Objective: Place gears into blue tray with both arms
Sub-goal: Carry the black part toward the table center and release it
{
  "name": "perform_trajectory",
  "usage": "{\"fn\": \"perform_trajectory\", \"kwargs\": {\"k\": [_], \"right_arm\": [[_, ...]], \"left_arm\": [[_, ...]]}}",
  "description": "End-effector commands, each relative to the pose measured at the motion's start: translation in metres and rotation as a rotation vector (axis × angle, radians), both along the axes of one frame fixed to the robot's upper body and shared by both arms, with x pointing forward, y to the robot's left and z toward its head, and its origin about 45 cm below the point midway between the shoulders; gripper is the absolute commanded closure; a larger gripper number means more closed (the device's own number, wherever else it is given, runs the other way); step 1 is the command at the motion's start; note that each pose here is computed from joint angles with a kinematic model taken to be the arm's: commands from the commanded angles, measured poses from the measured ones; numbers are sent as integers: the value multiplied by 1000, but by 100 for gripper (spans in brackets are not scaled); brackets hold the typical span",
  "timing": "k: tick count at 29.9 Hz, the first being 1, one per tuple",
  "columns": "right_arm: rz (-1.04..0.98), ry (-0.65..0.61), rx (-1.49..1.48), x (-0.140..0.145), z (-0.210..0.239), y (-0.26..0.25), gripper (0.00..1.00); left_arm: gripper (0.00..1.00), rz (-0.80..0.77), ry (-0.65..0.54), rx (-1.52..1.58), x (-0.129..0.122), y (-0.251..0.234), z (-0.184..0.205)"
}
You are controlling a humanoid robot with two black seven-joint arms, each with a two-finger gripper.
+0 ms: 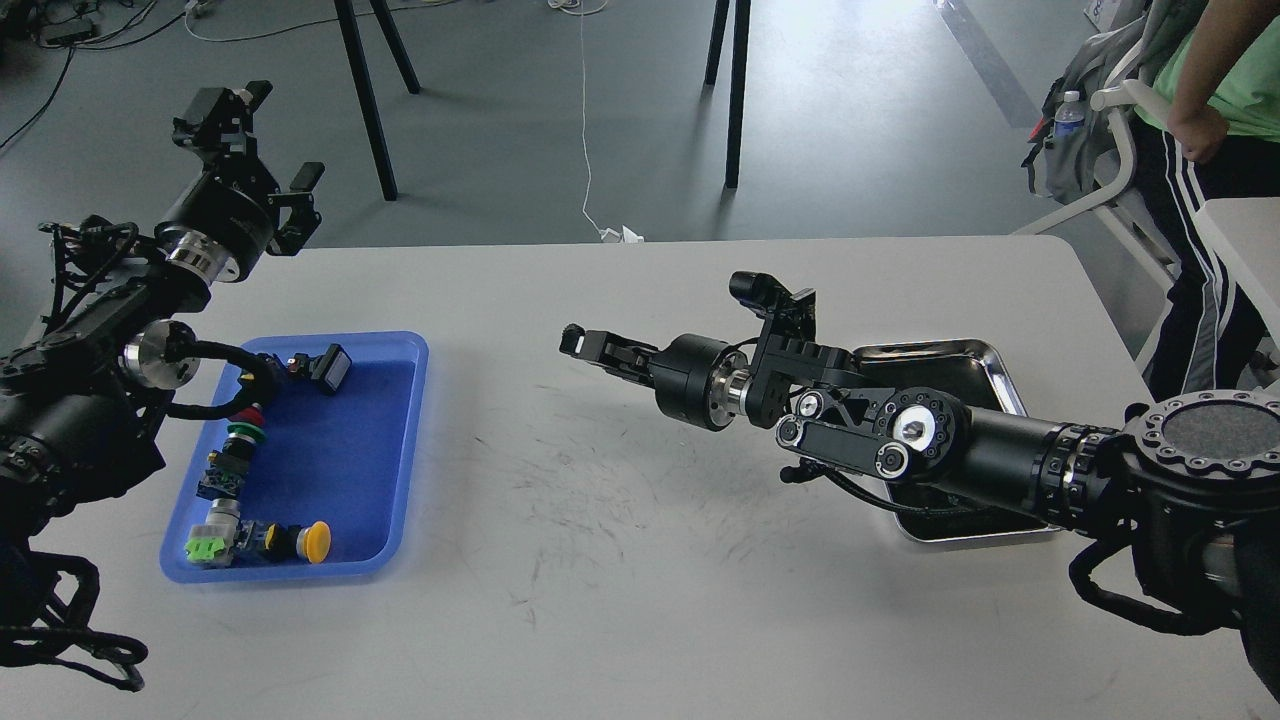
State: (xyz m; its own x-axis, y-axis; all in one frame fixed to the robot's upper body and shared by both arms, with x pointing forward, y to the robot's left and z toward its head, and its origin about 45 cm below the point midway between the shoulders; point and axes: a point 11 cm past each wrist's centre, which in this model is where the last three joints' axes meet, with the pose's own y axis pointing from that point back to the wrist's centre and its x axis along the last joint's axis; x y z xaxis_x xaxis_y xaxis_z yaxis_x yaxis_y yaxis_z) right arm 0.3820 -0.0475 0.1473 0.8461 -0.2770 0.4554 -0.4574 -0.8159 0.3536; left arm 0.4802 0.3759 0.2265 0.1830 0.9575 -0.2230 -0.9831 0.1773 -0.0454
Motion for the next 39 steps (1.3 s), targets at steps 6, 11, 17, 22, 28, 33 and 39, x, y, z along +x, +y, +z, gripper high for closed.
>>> {"fn": "perform_trajectory", "kwargs": {"k": [6,11,17,22,28,33,39], "right_arm": [[104,68,-68,-22,-25,-7,98],[99,86,-66,-27,-33,-10,98],[94,92,-75,-25,-35,-13,87],[94,104,-78,-24,-35,-14,62],[98,106,-83,-25,-36,-14,55],[98,107,-83,-25,-36,-14,50],[95,102,-83,-23,-34,-14,48]], "left_arm": [[1,22,-10,16,-1,15,7],[1,29,-12,27,-2,21,10],[1,31,-13,29,-2,22,11],[1,29,-12,27,-2,21,10],[1,31,-13,29,-2,22,11],[1,34,-12,27,-3,23,10],[1,69,-6,29,-7,36,8]]}}
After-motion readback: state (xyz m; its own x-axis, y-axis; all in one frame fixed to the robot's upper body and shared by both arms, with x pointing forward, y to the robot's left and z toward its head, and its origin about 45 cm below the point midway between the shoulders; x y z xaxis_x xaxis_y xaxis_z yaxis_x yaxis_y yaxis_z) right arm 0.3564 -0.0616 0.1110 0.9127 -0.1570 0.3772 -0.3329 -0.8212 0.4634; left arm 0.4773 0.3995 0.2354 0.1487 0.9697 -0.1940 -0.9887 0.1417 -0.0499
